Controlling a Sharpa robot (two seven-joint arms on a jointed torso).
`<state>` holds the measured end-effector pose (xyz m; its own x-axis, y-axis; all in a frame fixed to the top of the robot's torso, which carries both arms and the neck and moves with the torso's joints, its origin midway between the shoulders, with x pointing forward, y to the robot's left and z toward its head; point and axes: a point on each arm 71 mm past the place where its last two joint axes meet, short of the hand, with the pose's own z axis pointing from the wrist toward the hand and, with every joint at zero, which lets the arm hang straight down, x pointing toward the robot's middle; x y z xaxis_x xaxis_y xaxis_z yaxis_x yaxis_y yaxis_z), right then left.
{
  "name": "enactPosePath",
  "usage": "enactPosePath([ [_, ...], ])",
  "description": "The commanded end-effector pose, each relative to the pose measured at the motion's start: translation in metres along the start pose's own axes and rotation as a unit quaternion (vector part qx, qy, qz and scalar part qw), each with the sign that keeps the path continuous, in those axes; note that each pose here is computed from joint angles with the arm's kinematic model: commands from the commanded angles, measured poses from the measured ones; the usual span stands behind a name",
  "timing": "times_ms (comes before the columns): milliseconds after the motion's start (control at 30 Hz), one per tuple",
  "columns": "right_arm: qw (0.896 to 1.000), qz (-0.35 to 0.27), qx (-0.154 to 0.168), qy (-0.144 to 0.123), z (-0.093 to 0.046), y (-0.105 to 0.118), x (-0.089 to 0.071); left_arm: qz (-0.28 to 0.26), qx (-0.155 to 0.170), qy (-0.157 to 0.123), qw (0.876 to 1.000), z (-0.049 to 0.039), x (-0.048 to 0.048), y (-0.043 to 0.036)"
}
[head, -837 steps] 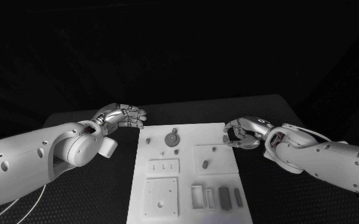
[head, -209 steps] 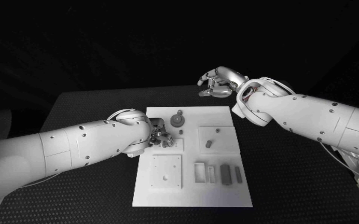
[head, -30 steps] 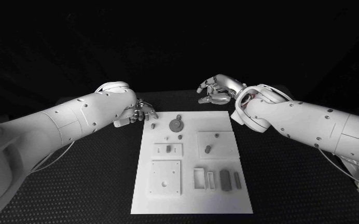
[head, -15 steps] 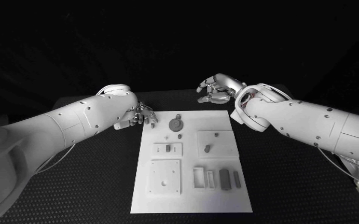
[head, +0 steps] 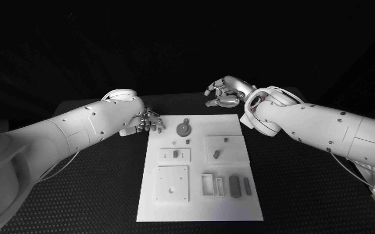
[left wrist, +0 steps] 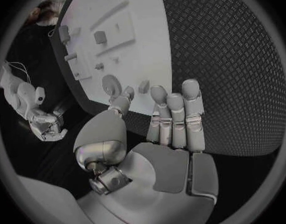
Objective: Assemble the parts on the task board
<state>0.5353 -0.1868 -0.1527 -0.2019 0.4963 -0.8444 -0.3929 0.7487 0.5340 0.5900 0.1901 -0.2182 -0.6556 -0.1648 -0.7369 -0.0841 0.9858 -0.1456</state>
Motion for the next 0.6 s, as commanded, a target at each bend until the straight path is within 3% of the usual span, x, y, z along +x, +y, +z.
enactPosePath([
  [33,1.000,0.000,-0.005,0.006,0.0002,0.0011,0.0011,0.005,0.007,0.008,1.000,0.0000,0.0012,-0.0022],
  [300,1.000,0.000,-0.005,0.006,0.0005,0.0013,0.0013,0.006,0.018,0.024,1.000,-0.0004,0.0041,-0.0050],
  [600,1.000,0.001,-0.005,0.006,0.0005,0.0012,0.0013,-0.002,0.020,0.022,1.000,0.0000,0.0033,-0.0044],
])
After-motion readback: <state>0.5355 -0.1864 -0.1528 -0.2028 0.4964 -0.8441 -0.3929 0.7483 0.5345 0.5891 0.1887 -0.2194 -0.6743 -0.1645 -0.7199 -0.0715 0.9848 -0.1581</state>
